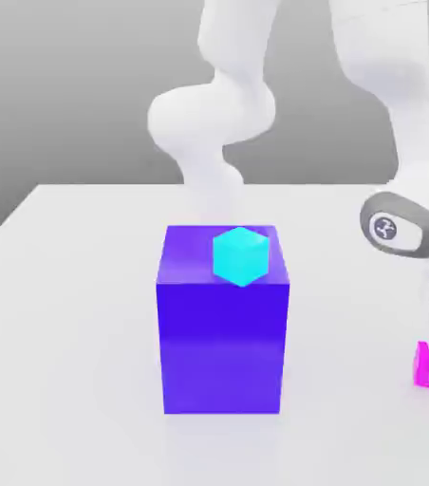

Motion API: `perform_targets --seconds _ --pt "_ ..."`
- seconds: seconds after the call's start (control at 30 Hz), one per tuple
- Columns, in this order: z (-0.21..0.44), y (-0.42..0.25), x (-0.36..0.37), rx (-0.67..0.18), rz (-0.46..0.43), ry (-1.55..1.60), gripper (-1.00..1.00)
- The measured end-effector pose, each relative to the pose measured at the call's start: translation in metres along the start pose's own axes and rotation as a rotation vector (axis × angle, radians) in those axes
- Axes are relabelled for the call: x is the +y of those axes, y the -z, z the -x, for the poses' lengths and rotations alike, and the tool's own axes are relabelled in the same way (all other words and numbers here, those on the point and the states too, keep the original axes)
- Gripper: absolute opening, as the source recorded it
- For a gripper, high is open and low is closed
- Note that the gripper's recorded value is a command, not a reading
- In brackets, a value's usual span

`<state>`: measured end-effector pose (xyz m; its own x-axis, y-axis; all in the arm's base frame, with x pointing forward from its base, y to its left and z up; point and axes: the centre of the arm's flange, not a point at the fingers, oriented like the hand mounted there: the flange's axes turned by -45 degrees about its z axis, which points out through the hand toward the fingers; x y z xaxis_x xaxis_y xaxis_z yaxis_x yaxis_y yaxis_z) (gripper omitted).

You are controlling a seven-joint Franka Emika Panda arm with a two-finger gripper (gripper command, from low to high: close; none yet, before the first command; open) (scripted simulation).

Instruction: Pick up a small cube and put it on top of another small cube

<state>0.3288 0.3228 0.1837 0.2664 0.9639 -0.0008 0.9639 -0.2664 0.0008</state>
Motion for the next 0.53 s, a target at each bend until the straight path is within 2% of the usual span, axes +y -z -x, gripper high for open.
perform_targets --seconds 0.3,0.4,0.43,0.53 --pt "-0.032 0.052 0.105 0.001 -0.003 0.273 -1.0" --pt "-0.034 0.02 0.116 0.001 -0.002 0.298 -1.0" --pt "-0.034 0.005 0.117 0.0 -0.002 0.299 1.0" --pt "-0.034 0.005 0.117 0.0 -0.002 0.299 1.0"
